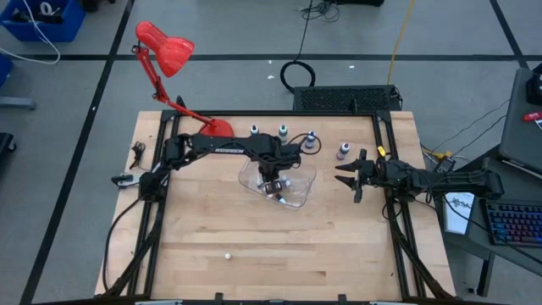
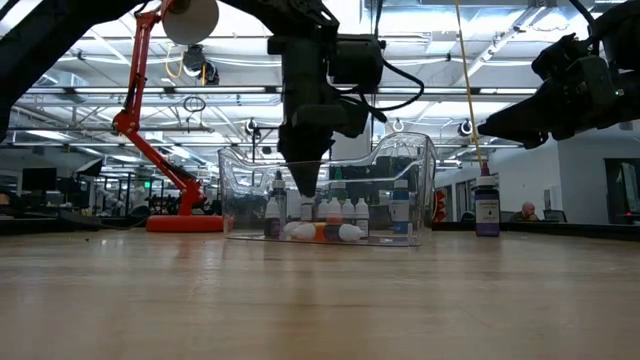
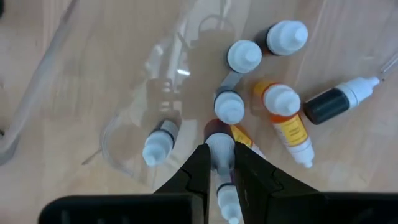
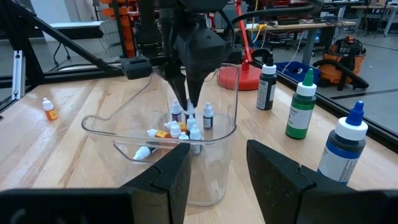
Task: Pick & Place food coloring
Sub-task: Put the small black food coloring bottle in the transparent bin
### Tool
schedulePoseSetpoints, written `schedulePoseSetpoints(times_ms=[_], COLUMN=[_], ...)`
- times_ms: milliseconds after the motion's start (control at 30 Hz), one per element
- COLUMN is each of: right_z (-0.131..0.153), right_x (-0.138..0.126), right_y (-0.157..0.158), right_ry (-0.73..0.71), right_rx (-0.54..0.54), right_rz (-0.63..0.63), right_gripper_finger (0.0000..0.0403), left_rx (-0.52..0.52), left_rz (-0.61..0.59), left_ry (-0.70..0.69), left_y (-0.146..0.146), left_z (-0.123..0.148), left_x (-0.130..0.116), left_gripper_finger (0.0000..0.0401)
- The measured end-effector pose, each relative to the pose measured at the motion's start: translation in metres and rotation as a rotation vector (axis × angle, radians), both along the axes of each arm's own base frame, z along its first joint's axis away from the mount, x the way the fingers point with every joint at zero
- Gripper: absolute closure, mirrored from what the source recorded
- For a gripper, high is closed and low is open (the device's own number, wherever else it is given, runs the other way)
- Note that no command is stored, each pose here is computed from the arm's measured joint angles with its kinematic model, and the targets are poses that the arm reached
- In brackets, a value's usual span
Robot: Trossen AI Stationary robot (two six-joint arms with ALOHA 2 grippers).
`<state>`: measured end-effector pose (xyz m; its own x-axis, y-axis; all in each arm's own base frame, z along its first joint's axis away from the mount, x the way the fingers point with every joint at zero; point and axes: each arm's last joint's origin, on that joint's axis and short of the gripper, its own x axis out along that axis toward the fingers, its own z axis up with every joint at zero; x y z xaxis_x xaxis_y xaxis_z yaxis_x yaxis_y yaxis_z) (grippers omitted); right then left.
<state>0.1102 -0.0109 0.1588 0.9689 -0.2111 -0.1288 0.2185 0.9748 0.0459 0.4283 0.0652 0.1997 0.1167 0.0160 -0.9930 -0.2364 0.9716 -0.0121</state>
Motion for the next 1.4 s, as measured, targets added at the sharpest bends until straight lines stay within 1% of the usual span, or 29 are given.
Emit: schedulePoseSetpoints(times_ms=[300, 700, 1000, 1200, 1300, 1400], right_z=[0.0, 0.0, 0.0, 0.0, 0.0, 0.0], right_x=[0.0, 0.0, 0.0, 0.0, 0.0, 0.0], right_y=[0.0, 0.0, 0.0, 0.0, 0.0, 0.0], right_ry=[0.0, 0.0, 0.0, 0.0, 0.0, 0.0], right_rx=[0.0, 0.0, 0.0, 0.0, 0.0, 0.0], right_rz=[0.0, 0.0, 0.0, 0.0, 0.0, 0.0], right_gripper_finger=[0.0259, 0.0259, 0.0259, 0.0259, 0.0259, 0.0259], left_rx=[-0.018, -0.001, -0.021, -0.026, -0.056, -0.079], left_rz=[-0.007, 0.016, 0.02, 0.029, 0.037, 0.045], left_ry=[-0.016, -0.025, -0.03, -0.027, -0.032, -0.039], left_y=[0.0, 0.009, 0.008, 0.008, 0.007, 0.007], left_z=[0.003, 0.002, 0.002, -0.014, -0.022, -0.023], left_x=[0.0, 0.0, 0.0, -0.002, -0.003, -0.004], left_gripper_finger=[0.0351, 0.0351, 0.0351, 0.0351, 0.0351, 0.0351])
